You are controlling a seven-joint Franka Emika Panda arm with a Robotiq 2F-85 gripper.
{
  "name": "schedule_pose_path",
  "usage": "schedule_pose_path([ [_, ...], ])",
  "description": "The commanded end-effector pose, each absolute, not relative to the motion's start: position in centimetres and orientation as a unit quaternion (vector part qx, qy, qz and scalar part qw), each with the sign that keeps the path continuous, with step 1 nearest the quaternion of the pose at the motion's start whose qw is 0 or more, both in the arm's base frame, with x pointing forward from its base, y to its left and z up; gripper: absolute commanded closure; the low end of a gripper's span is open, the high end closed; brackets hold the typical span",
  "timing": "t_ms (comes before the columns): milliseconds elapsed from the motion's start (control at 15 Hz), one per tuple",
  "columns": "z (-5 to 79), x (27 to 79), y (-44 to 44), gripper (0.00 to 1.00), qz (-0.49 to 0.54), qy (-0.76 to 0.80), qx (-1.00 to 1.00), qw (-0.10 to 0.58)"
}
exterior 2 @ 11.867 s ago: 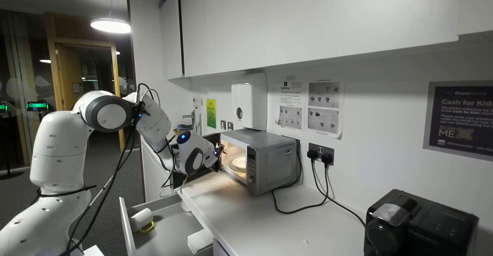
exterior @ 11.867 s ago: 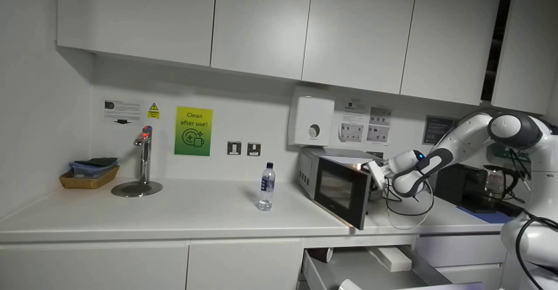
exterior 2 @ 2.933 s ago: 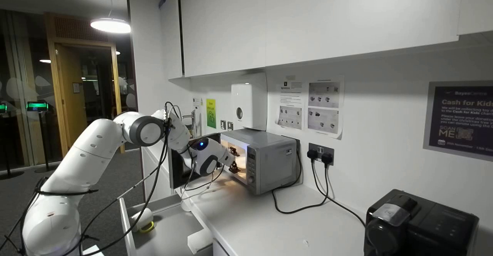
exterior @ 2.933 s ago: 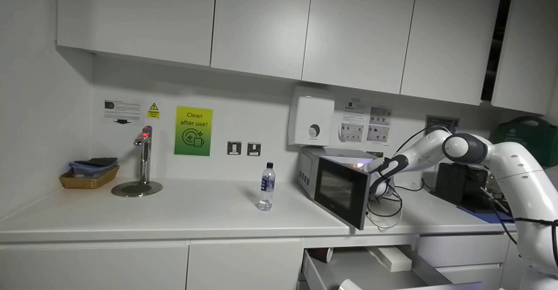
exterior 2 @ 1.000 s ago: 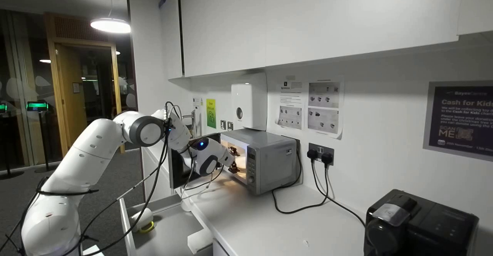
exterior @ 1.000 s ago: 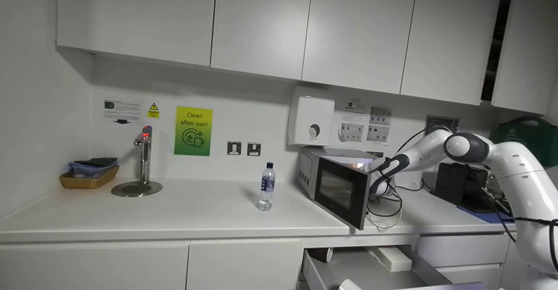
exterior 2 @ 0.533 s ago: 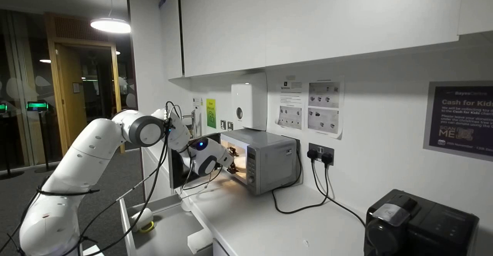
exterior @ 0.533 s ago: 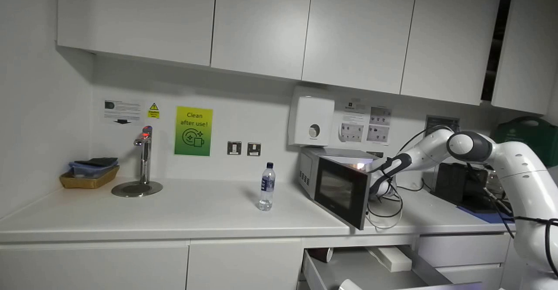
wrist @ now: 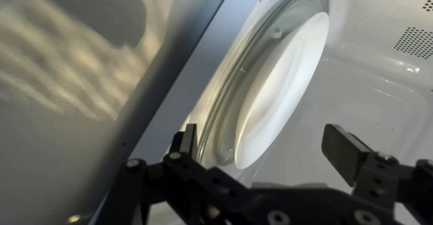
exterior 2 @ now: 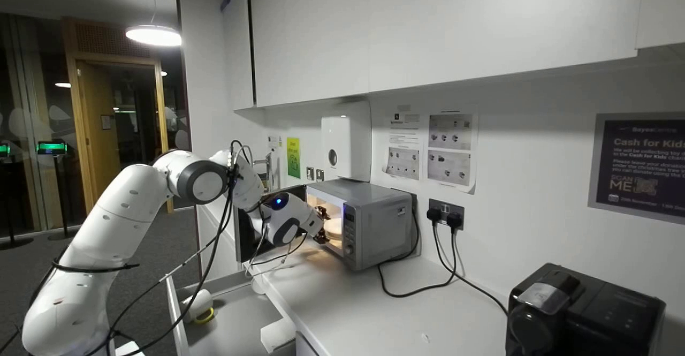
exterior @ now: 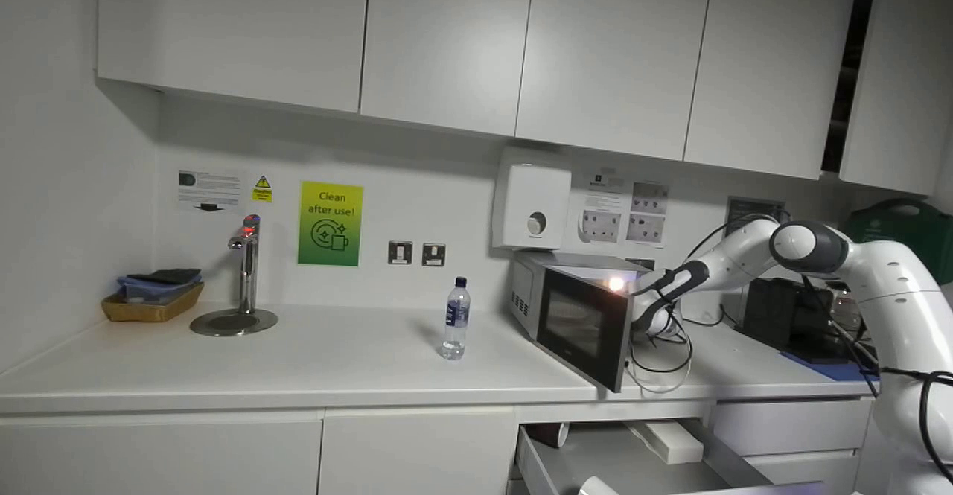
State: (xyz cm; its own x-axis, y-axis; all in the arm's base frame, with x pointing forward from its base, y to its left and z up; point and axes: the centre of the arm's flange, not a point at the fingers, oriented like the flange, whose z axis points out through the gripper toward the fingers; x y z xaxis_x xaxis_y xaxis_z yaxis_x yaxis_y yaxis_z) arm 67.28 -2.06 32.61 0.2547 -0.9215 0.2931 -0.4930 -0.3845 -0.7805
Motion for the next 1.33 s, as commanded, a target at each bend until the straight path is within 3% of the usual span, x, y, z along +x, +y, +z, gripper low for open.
schedule_pose_path([
  [0,34.0,66.1,-2.6,0.00,-0.379,0.481,-0.737,0.286],
  [1267,33.0,68.2,-1.9,0.00,-0.381,0.479,-0.737,0.286],
])
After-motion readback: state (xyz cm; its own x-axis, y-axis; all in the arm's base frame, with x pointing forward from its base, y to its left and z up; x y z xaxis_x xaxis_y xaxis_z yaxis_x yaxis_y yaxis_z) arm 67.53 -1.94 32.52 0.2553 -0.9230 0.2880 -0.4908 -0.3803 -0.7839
